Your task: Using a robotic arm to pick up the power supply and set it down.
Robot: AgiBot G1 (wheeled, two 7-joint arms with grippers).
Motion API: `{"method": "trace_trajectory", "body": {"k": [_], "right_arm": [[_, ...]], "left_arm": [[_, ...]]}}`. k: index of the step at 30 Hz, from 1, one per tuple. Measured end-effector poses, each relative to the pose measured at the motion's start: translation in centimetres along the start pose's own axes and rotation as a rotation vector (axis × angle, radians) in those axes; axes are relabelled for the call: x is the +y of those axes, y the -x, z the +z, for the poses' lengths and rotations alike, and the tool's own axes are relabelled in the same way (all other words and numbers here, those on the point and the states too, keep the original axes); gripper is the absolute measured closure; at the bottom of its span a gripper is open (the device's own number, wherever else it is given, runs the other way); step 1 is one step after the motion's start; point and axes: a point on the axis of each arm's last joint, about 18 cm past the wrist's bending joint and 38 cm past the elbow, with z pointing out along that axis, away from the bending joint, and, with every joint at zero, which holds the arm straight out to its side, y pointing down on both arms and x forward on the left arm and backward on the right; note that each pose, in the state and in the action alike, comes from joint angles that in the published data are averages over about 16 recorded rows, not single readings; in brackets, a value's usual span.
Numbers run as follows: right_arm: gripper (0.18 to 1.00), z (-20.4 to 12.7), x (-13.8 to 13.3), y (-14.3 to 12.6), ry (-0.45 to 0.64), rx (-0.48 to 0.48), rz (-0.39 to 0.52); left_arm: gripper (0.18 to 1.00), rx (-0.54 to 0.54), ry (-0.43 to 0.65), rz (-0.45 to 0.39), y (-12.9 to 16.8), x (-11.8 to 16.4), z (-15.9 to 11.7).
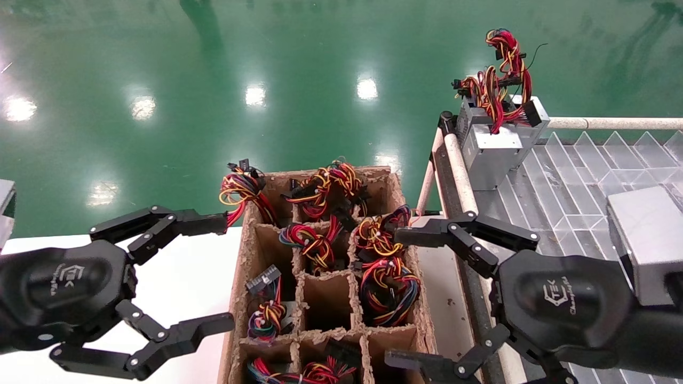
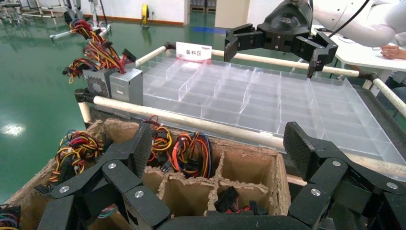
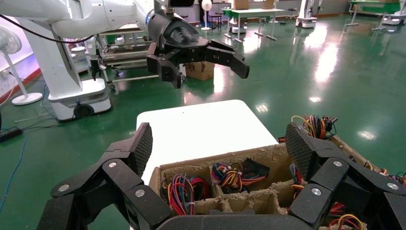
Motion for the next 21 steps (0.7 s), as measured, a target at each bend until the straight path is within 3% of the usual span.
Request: {"method": "trace_trajectory", "body": {"k": [21], "right_arm": [[0.179,0.00,0.00,0.02,0.000,0.000,0.000]], "left_arm": [[0.184,0.000,0.000,0.000,0.00,0.00,0.00]]}}
